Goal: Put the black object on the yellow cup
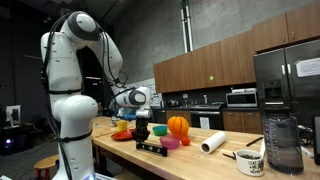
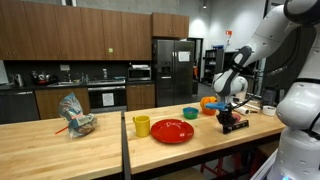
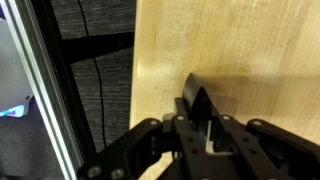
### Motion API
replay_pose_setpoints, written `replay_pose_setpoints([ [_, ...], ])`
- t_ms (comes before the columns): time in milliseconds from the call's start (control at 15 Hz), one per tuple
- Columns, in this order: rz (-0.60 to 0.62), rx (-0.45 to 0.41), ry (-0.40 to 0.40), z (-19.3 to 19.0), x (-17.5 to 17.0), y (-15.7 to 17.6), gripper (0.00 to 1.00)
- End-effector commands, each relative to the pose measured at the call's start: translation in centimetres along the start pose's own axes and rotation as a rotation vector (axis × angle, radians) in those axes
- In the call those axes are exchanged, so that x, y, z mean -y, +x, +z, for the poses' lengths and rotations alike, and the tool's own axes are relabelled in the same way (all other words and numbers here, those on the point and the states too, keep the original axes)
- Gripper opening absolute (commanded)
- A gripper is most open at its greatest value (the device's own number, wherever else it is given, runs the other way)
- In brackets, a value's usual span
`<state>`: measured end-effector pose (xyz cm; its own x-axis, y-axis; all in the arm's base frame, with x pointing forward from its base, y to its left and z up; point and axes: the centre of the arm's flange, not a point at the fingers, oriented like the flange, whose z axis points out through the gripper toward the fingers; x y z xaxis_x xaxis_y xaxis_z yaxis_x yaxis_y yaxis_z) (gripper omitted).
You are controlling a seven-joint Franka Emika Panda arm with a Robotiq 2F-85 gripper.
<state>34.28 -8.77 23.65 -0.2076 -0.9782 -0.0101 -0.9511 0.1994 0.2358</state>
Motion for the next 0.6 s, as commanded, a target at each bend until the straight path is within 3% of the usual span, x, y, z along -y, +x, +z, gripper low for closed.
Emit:
replay_pose_setpoints([
  [0, -0.021, 0.005, 0.039, -0.5, 0.1, -0.5, 0.05],
  [533, -0.058, -0.035, 0.047, -1.9, -0.3, -2.1, 0.05],
])
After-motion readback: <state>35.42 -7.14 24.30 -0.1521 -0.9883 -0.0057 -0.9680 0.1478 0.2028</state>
